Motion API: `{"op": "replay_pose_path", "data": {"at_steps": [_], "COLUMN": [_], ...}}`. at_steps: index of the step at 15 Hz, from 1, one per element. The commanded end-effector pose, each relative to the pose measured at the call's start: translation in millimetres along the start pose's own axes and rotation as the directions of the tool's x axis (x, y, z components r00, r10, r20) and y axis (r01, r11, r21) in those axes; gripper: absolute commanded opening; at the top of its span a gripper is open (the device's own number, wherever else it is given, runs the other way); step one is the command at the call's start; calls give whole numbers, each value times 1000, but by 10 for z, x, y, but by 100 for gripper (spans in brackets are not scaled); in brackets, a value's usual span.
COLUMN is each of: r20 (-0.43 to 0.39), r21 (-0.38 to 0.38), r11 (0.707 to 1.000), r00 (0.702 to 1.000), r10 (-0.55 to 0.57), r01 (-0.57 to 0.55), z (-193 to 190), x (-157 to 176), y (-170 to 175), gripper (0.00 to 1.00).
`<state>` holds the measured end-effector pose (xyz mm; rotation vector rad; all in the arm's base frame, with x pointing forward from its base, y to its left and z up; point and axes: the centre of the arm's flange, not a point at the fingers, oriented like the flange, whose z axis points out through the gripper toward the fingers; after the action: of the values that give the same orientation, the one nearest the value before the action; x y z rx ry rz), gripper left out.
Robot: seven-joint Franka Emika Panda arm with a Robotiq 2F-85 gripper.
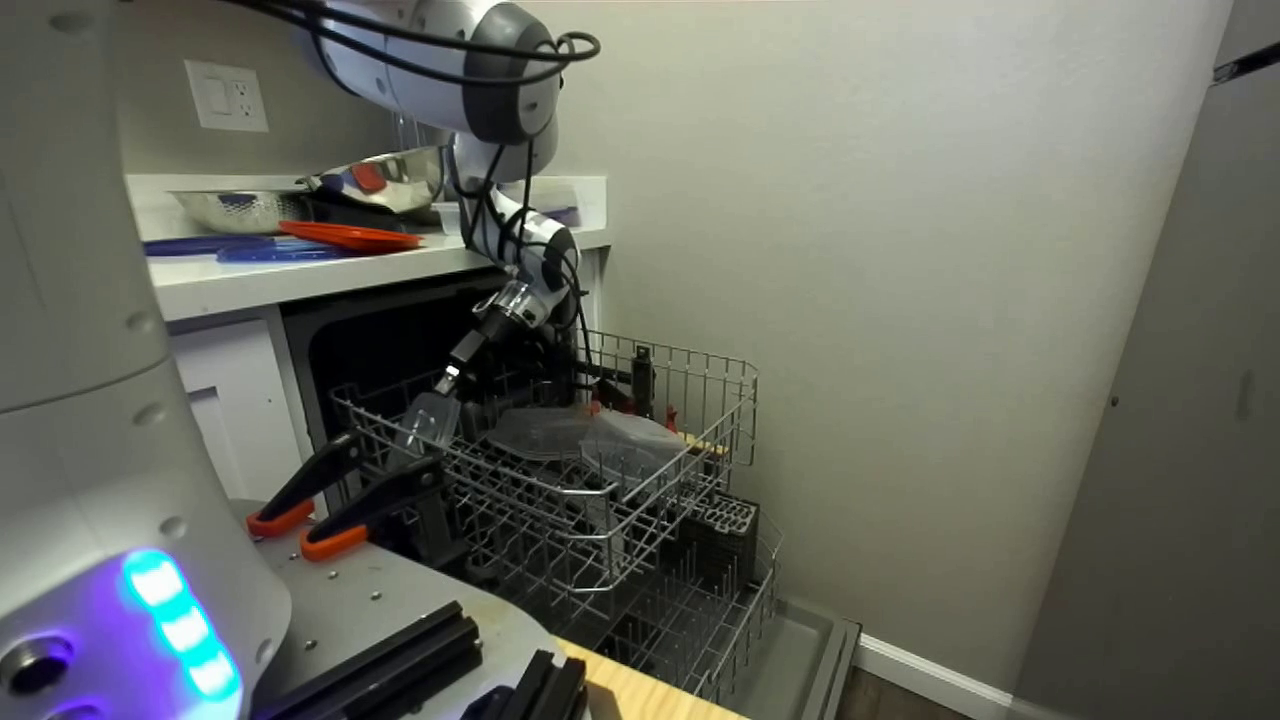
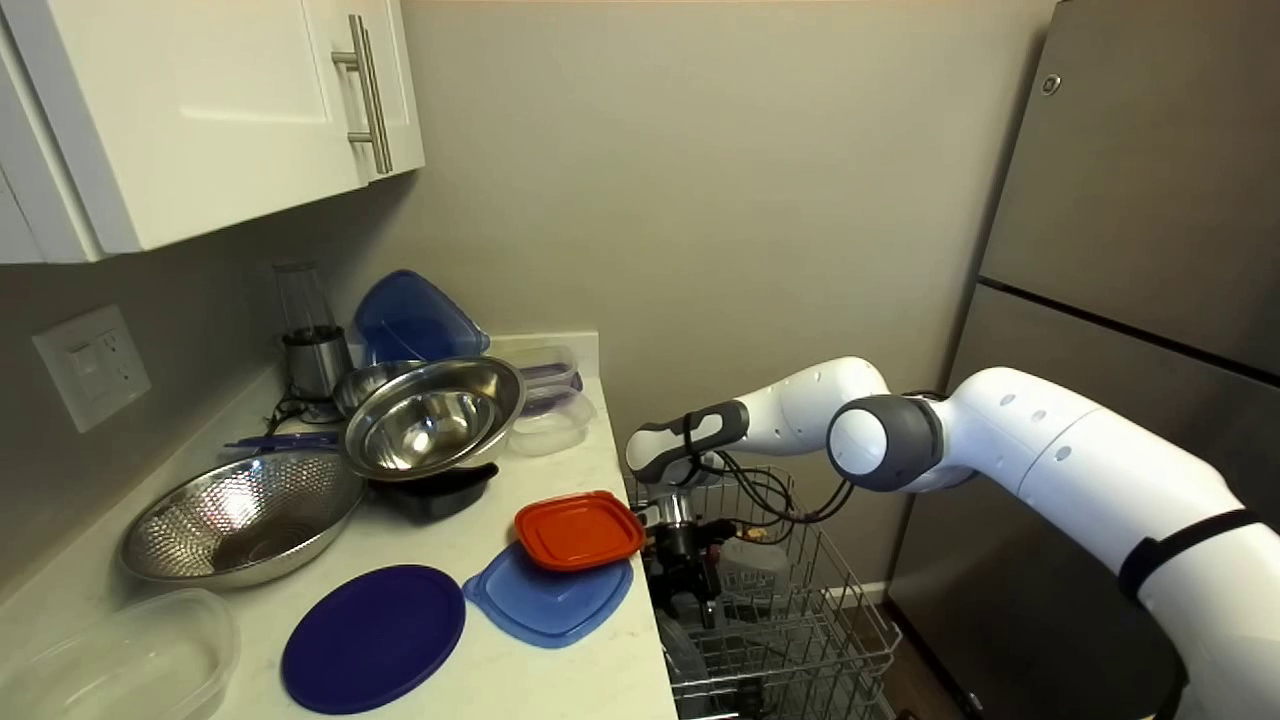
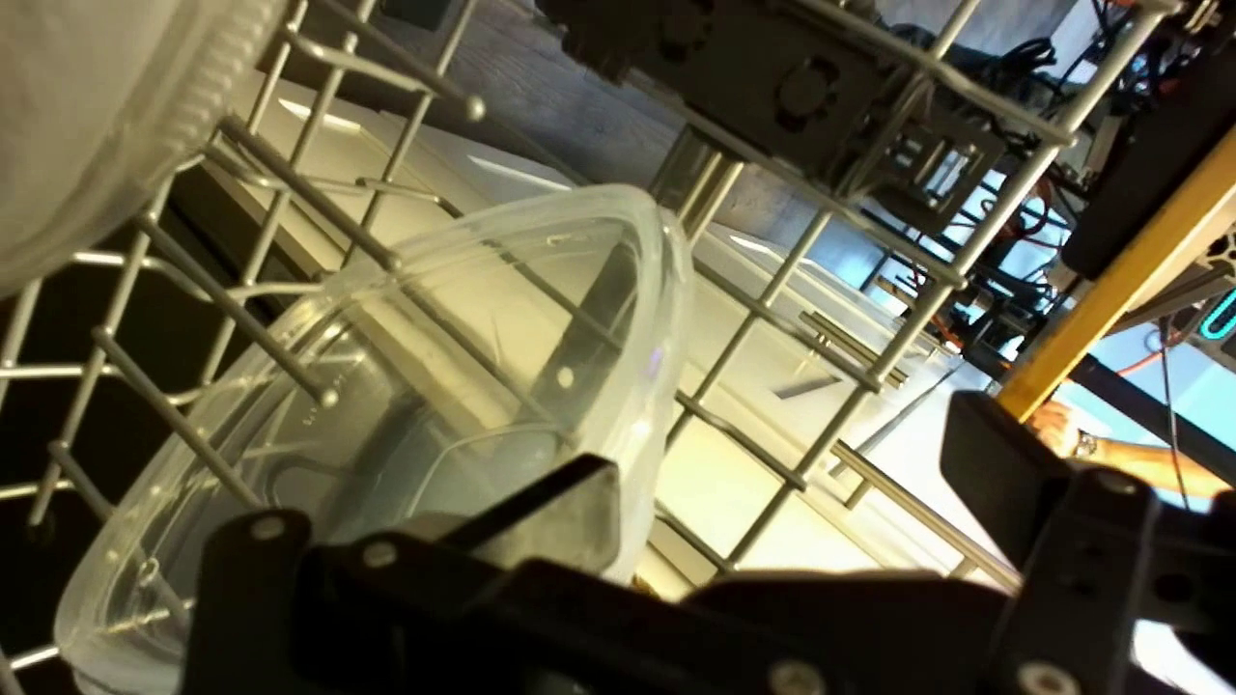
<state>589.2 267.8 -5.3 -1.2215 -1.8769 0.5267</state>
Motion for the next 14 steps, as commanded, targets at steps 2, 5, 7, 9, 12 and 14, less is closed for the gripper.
{"op": "replay_pose_path", "data": {"at_steps": [2,5,7,9,12,14], "r20": [128,153,152,158,164,159], "r21": [4,-9,-34,-102,-202,-244], "r11": [1000,1000,998,984,940,903], "r00": [991,988,986,975,937,904], "r10": [28,28,62,158,309,397], "r01": [-29,-27,-58,-143,-275,-354], "z": [236,234,226,201,129,113], "x": [51,23,10,-14,-80,-119], "y": [118,114,109,101,114,143], "gripper": [100,100,100,100,100,100]}}
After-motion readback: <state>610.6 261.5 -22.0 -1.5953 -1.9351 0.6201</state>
